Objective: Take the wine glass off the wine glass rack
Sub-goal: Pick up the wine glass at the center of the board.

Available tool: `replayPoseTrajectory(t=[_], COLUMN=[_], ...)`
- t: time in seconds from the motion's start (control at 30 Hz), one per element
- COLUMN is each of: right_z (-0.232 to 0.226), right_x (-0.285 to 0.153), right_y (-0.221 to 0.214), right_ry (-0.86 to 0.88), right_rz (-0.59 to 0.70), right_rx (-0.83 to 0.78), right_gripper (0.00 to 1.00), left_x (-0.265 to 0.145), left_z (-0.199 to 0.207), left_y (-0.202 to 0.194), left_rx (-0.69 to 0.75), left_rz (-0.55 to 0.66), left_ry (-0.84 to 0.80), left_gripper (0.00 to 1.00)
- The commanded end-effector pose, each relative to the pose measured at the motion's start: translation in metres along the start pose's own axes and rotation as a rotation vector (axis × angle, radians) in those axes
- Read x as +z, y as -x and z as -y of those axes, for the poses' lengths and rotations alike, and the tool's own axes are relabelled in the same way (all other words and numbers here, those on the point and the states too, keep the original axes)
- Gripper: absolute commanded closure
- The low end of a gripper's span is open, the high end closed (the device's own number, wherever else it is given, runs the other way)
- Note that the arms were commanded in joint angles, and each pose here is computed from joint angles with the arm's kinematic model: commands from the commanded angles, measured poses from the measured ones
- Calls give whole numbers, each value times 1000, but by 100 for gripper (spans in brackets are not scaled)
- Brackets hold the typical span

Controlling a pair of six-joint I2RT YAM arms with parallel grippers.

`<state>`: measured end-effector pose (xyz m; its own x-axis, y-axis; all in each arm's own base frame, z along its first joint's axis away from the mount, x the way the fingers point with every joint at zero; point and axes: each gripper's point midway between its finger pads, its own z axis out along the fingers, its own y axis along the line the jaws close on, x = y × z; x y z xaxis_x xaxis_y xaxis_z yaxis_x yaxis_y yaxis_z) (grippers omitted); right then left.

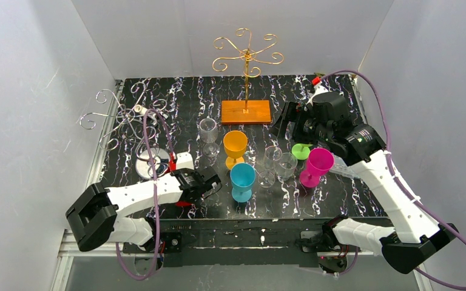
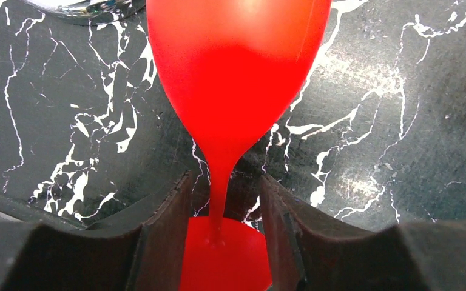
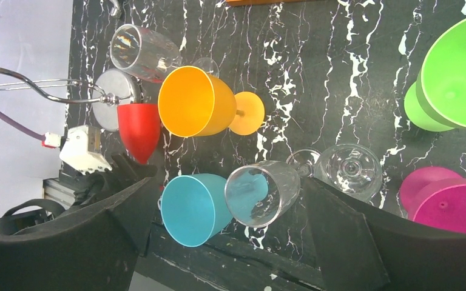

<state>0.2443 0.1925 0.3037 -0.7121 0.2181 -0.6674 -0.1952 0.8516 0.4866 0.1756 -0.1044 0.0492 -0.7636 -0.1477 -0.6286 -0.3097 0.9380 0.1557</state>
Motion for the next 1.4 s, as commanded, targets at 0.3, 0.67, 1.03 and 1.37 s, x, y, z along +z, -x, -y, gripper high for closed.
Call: replayPoseTrajectory(t=[0.3,0.67,1.03,1.37], right_z=[-6,-7,-10,-24], right_x=[-5,-7,-8,-8], right_y=[5,7,12,15], right_ry=[41,40,45,101], right_rz=[39,46,58,38], right_rx=[-27,-27,-24,-34], right_gripper=[2,2,2,2], left_x=[15,7,-25,-58], left_z=[-6,-2,-2,3], left_y=[1,6,40,60], left_rx=[-13,3,74,122], left_rz=[52,47,137,207], left_ry=[59,17,-38,-142], left_gripper=[74,100,100,100])
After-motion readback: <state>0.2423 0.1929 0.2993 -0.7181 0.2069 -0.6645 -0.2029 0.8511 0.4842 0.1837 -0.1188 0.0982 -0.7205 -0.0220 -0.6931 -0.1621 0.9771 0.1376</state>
